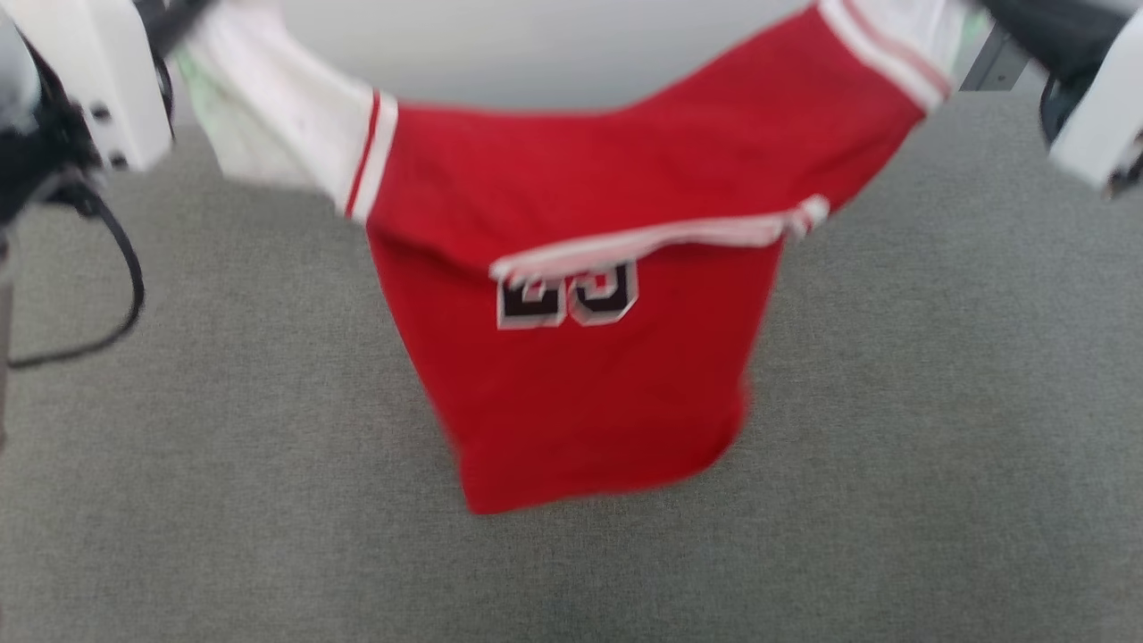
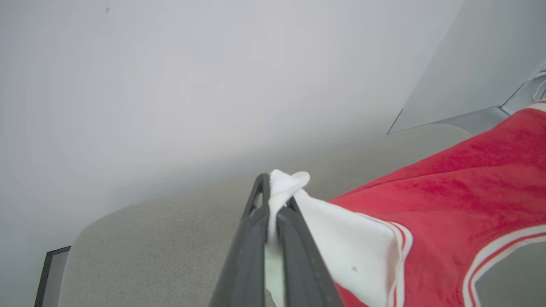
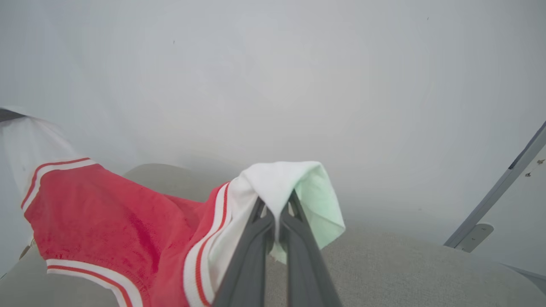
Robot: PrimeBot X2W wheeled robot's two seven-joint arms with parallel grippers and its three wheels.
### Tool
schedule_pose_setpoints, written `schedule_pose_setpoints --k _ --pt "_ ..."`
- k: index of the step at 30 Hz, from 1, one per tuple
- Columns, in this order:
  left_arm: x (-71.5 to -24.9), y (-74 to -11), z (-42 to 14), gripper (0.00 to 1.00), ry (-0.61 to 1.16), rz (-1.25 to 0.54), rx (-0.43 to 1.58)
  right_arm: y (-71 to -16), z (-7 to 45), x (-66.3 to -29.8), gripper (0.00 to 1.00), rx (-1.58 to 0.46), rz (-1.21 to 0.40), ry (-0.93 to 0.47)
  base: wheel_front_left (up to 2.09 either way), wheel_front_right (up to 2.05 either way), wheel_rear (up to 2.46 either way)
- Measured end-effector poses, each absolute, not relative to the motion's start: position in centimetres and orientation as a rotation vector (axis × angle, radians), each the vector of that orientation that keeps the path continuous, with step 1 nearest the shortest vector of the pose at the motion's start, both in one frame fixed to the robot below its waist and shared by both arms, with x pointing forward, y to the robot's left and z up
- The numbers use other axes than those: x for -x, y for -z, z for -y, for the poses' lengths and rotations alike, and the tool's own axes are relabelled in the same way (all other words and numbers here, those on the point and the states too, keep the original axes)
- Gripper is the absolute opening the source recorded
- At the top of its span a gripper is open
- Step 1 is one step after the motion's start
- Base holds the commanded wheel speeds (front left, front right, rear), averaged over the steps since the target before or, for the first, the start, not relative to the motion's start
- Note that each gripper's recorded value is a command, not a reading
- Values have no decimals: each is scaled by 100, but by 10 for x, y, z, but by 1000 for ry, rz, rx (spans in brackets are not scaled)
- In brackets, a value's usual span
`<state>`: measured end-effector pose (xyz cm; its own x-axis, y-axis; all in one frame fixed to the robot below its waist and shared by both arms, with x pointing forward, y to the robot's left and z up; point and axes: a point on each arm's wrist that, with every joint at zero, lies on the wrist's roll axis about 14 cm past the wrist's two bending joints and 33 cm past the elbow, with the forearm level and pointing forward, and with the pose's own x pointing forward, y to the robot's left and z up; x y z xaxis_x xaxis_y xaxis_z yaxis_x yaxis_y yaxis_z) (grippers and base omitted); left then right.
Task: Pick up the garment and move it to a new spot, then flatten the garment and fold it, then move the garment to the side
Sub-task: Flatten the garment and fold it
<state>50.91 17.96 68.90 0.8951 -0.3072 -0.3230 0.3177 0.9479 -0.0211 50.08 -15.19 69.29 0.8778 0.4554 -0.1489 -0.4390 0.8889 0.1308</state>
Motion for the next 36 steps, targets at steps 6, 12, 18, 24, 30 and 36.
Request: schedule_pose_setpoints --k 6,12,18,24,30,36 --pt "-515 -734 -173 0 336 -223 -40 -743 145 -504 0 -114 -46 -467 0 0 0" --pt "-520 -758 -173 0 330 -177 -61 -775 151 -508 0 -87 28 -417 0 0 0" --pt "-543 -770 -167 0 331 -105 -72 -781 160 -535 0 -67 75 -339 0 0 0" --pt "-585 -780 -165 0 298 18 -71 -782 156 -579 0 -40 183 -296 0 0 0" --pt "-625 -810 -167 0 247 264 -85 -791 156 -618 0 35 392 -247 0 0 0" --pt "-640 -835 -164 0 237 517 -90 -803 156 -637 0 145 596 -215 0 0 0"
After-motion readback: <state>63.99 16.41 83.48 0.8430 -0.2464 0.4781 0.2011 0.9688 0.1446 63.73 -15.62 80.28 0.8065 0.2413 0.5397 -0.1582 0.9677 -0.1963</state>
